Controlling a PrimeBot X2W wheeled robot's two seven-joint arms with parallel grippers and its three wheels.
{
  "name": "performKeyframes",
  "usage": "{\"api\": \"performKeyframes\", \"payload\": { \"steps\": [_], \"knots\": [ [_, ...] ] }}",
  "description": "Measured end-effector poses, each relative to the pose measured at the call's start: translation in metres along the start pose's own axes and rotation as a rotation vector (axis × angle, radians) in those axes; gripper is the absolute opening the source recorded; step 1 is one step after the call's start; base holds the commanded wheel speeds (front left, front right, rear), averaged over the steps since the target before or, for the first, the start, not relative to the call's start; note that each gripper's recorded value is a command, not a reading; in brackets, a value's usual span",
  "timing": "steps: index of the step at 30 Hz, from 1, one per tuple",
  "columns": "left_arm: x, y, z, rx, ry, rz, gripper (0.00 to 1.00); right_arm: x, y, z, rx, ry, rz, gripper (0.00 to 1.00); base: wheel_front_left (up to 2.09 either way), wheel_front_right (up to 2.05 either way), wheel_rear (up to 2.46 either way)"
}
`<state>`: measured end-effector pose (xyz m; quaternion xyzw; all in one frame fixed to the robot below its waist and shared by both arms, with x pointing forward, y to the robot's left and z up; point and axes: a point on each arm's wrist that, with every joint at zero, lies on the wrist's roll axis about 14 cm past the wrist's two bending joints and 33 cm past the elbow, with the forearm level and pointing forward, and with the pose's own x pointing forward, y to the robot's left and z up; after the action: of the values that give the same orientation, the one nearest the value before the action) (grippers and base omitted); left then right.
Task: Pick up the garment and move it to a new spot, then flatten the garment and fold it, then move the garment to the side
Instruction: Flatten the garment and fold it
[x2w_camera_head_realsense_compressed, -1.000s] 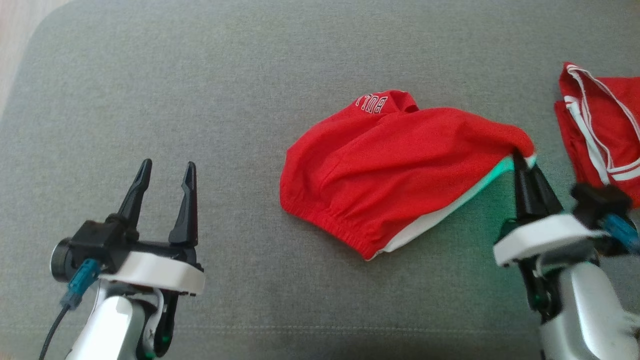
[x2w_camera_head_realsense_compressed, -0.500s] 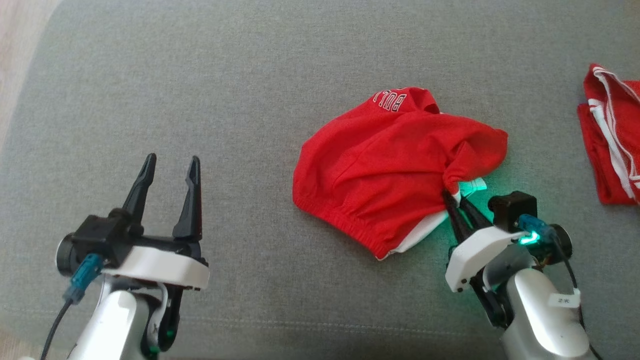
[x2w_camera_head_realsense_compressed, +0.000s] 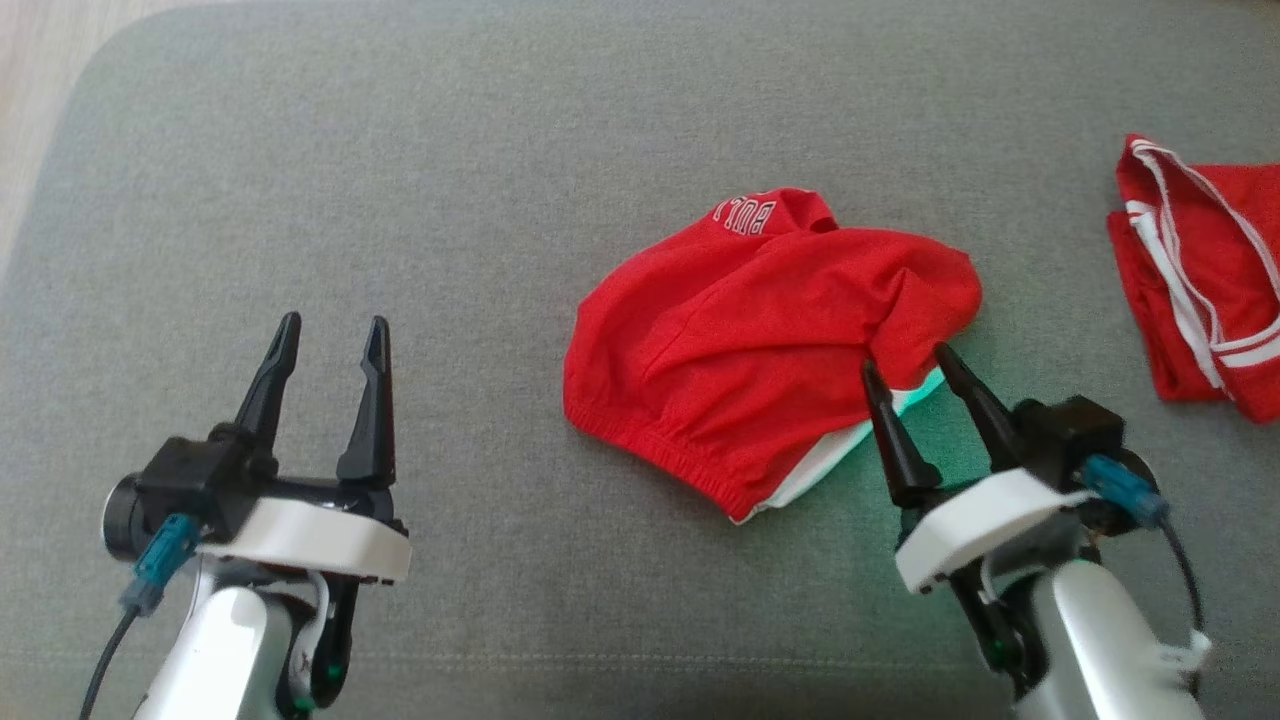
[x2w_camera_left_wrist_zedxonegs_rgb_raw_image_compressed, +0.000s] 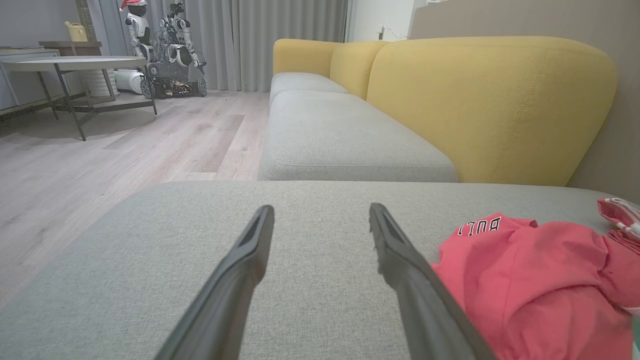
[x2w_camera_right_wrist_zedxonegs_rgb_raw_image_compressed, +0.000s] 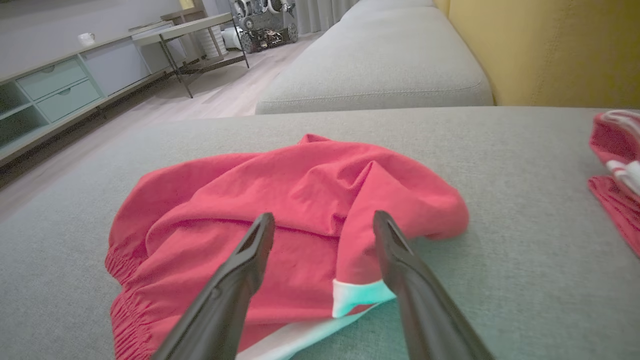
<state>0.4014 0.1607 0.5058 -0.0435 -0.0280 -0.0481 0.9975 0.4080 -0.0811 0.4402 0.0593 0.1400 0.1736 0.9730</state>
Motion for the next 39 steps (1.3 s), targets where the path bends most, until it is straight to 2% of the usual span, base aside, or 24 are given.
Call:
{"api": "performKeyframes", "payload": {
  "steps": [10, 17, 39],
  "knots": [
    [-0.01, -0.004, 0.007, 0.022, -0.018, -0.002, 1.0, -0.025, -0.034, 0.061, -0.028, -0.181, -0.117, 1.0, 0.0, 0.0, 0.0],
    [-0.017, -0.005, 0.01, 0.039, -0.011, -0.004, 1.0, -0.036, -0.046, 0.077, -0.065, -0.22, -0.164, 1.0, 0.0, 0.0, 0.0],
    [-0.021, -0.012, 0.009, 0.035, 0.008, -0.016, 1.0, -0.041, -0.046, 0.073, -0.057, -0.204, -0.17, 1.0, 0.0, 0.0, 0.0]
  ]
}}
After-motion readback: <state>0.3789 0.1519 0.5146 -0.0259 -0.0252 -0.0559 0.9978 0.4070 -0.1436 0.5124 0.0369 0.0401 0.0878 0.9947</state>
